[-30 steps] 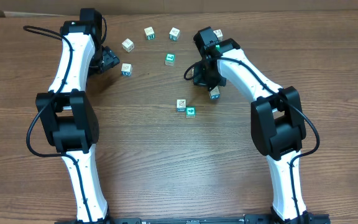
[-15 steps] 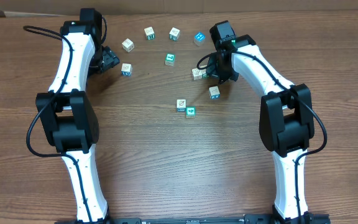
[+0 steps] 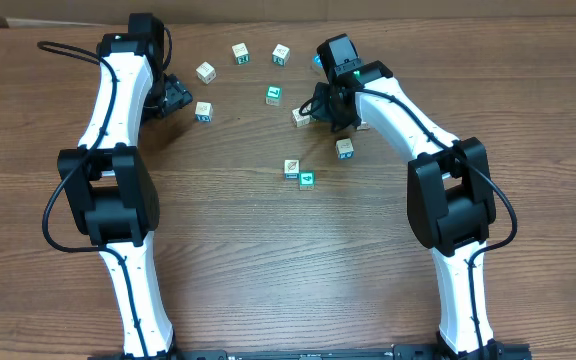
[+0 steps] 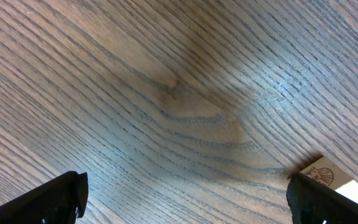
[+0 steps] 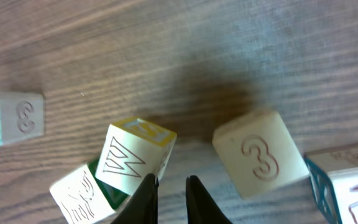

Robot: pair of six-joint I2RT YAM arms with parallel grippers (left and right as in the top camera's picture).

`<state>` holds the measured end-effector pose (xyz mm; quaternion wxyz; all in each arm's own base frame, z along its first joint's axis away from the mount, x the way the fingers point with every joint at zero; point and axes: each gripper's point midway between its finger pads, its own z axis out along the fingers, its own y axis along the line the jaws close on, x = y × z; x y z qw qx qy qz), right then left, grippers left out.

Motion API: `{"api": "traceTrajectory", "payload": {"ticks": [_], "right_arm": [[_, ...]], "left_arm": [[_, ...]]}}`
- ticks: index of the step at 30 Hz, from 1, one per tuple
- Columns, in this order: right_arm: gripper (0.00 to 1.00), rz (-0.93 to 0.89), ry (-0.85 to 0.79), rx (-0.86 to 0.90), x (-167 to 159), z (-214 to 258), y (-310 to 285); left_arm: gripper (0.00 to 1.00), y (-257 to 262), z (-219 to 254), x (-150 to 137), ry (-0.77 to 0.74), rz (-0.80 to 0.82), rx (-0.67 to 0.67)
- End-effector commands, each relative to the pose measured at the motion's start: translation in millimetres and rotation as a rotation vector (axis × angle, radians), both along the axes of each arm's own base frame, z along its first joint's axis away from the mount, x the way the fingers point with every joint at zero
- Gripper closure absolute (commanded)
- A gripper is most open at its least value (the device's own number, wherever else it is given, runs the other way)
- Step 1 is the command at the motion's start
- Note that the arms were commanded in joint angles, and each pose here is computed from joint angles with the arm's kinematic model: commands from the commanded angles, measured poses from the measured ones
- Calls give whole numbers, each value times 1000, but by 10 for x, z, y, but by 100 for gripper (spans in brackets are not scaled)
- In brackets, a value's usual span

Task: Form a circle
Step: 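Lower the right gripper onto the yellow-topped 'M' block and grasp it, then lift the 'M' block with the right gripper and carry it downward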

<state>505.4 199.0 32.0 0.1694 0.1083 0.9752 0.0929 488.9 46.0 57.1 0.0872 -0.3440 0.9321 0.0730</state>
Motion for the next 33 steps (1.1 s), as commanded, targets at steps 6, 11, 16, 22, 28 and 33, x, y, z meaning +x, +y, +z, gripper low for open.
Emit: {"api": "traceTrajectory", "payload": {"ticks": [6, 11, 16, 22, 28, 33], "right_arm": [[66, -18, -80, 24, 196, 51, 24], [39, -32, -108, 47, 260, 90, 62], [34, -21, -95, 39, 211, 46, 121], [36, -79, -79, 8, 182, -128, 144], [53, -89, -88, 6, 205, -149, 146], [61, -93, -74, -14, 170, -171, 107]], "left_arm": [[0, -36, 158, 13, -29, -26, 2], [0, -36, 158, 13, -29, -26, 2], [0, -36, 158, 13, -29, -26, 2], [0, -36, 158, 13, -29, -26, 2], [1, -36, 158, 13, -29, -26, 2], [0, -36, 158, 13, -29, -26, 2]]}}
